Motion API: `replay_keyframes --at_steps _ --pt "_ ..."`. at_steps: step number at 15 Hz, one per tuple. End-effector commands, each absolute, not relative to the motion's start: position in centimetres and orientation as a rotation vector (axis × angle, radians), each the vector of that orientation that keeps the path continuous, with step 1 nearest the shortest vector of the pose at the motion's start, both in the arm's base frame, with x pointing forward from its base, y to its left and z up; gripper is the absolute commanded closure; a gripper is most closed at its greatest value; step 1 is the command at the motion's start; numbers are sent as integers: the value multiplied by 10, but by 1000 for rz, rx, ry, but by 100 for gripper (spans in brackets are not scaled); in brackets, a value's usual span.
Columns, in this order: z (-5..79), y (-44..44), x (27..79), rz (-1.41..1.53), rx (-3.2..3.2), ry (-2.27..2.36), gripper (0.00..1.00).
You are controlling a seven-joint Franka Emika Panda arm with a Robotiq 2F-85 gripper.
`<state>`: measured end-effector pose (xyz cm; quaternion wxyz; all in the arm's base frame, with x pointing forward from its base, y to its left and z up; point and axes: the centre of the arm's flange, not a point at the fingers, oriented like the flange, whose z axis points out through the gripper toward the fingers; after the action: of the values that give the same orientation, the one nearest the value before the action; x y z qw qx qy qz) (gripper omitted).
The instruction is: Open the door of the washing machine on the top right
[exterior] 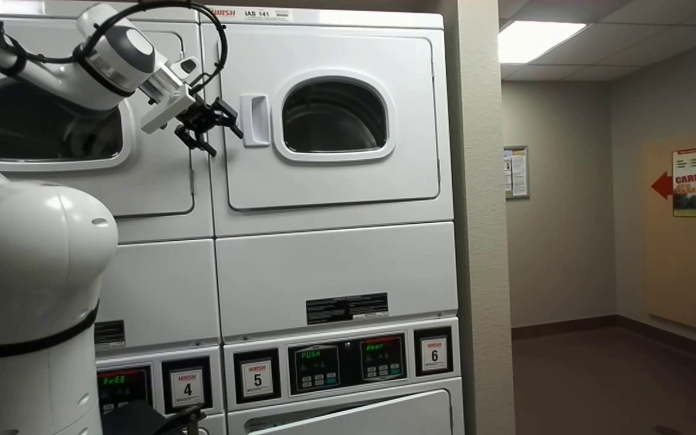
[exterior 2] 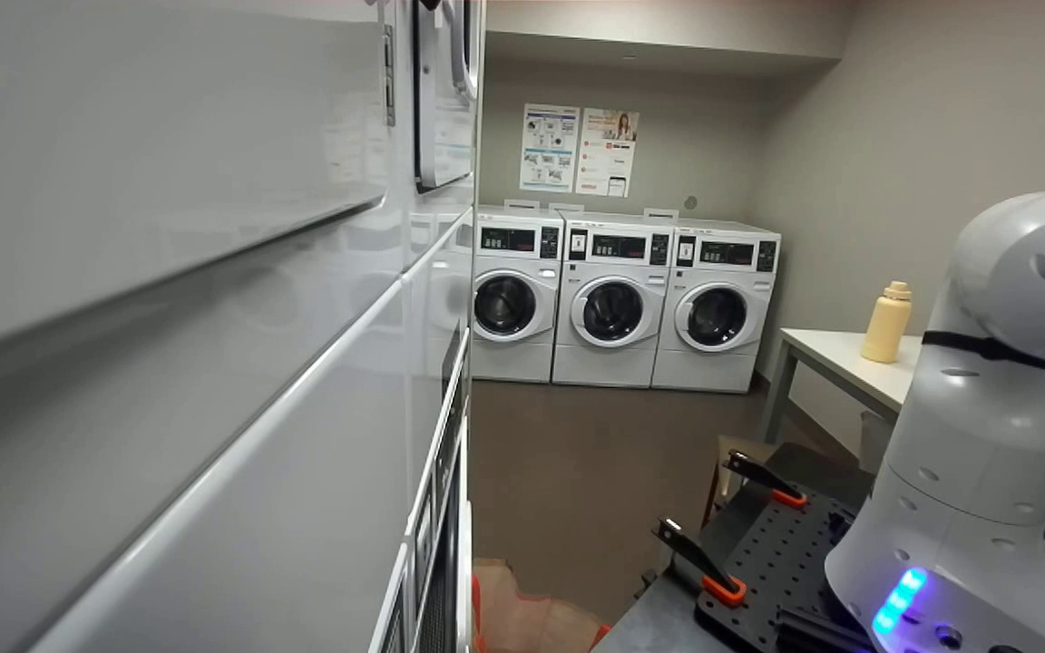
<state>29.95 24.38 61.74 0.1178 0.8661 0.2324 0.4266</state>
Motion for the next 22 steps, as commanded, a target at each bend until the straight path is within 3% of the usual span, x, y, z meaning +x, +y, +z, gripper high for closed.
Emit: replay_keyframes --at_steps 1,22 --pt "613 244 299 1298 2460 627 0" --pt "562 240 322 1308 2444 528 0"
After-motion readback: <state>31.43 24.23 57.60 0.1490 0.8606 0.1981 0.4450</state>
